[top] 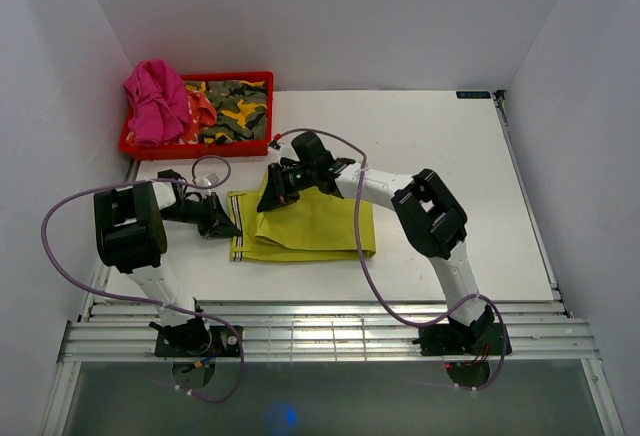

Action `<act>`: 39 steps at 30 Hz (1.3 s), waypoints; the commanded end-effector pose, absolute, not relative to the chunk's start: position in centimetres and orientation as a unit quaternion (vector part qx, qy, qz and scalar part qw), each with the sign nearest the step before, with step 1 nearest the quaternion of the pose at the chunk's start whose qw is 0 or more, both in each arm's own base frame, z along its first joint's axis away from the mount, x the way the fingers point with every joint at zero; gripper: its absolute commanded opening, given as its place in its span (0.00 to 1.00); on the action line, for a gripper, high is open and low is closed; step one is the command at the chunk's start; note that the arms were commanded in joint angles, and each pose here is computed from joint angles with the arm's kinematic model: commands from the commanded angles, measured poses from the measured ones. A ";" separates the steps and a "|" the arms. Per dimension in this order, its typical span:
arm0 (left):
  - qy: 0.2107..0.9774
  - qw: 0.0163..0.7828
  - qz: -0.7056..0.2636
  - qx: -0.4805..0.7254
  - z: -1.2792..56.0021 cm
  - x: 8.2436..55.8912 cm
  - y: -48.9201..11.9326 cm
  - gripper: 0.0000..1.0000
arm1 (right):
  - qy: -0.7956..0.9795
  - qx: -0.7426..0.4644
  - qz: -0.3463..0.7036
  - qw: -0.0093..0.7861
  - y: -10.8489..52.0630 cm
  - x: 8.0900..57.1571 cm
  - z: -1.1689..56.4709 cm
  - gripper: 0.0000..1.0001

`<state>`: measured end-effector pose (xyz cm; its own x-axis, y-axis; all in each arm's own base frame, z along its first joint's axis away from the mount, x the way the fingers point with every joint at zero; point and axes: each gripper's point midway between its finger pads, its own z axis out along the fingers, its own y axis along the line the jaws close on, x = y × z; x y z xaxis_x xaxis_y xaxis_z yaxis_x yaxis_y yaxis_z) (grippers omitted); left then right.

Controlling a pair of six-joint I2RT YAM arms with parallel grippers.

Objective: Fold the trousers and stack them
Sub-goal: Fold the trousers

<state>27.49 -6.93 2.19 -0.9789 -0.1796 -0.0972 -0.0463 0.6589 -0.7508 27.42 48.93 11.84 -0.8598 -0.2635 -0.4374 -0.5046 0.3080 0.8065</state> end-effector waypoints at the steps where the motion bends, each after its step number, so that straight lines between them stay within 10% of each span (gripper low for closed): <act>1: 0.911 0.091 -0.399 -0.048 1.3 28.0 -6.9 0.00 | 0.768 -0.269 0.566 0.132 52.2 26.2 14.4 0.08; 39: 0.912 0.086 -0.398 -0.054 1.2 27.6 -7.0 0.00 | 0.757 -0.272 0.587 0.092 58.4 23.4 10.5 0.08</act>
<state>27.50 -6.98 2.19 -0.9782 -0.1881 -0.0883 -0.0582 0.6556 -0.7529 24.11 56.19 7.35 -0.8690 -0.3152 -0.3814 -0.4692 0.2804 0.8374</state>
